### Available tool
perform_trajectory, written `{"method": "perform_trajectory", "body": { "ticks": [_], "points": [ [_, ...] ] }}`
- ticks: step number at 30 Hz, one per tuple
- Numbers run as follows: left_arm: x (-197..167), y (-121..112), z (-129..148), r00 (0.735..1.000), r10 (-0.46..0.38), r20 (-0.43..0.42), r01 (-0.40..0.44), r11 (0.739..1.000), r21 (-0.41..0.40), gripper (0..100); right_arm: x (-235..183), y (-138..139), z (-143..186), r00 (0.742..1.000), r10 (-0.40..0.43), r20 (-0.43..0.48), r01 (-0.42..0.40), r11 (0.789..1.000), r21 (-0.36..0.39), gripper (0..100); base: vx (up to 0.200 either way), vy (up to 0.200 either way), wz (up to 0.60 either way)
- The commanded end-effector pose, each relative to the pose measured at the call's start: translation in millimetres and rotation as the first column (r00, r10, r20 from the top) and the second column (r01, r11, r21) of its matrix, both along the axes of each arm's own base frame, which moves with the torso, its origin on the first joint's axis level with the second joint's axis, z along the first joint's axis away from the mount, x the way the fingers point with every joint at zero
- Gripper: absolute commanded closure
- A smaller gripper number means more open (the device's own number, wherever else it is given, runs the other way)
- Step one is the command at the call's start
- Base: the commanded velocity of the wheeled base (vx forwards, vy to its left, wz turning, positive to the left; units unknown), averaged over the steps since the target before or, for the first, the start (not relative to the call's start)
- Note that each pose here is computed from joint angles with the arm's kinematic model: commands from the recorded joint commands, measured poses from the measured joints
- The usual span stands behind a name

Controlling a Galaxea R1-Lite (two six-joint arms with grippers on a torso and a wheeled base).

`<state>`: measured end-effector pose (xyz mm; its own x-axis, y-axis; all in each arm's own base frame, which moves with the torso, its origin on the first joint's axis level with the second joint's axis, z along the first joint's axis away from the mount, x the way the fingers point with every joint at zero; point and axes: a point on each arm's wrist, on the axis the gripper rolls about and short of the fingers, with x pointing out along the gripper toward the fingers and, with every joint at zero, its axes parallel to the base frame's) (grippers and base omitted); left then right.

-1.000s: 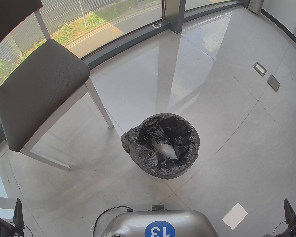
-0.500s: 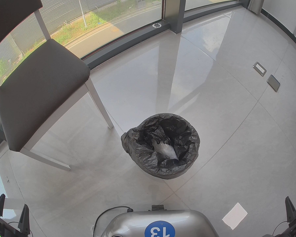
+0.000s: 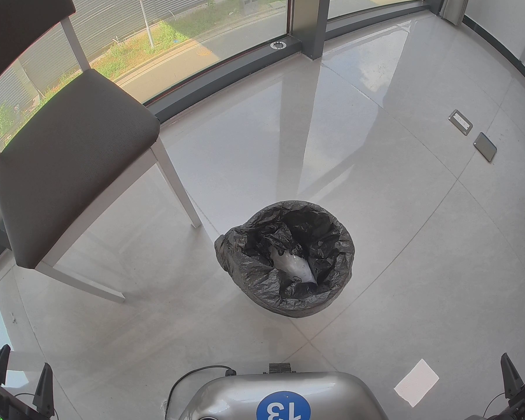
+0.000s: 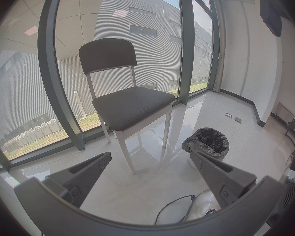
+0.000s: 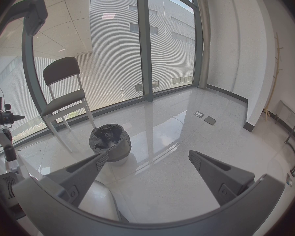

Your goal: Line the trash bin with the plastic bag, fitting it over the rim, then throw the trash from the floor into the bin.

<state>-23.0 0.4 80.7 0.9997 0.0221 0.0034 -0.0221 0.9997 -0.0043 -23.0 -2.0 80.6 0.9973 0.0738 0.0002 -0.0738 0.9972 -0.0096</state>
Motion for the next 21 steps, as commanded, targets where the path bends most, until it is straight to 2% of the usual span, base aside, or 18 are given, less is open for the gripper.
{"method": "perform_trajectory", "body": {
  "ticks": [1, 6, 21],
  "points": [
    [0.3, -0.1, -5.3, 1.0, 0.001, -0.006, -0.001, 1.0, 0.001, 0, 0.3, 0.2, -5.3, 1.0, 0.014, -0.002, -0.014, 1.0, -0.003, 0, 0.0, 0.0, 0.0],
    [0.2, -0.1, -4.9, 1.0, -0.004, -0.005, 0.004, 1.0, 0.003, 0, 0.1, 0.4, -5.0, 1.0, 0.03, 0.0, -0.03, 0.999, -0.018, 0, 0.0, 0.0, 0.0],
    [0.2, 0.0, -4.9, 1.0, -0.001, -0.005, 0.001, 1.0, 0.0, 0, 0.2, 0.3, -5.1, 1.0, 0.023, 0.0, -0.023, 1.0, 0.002, 0, 0.0, 0.0, 0.0]
  ]
}}
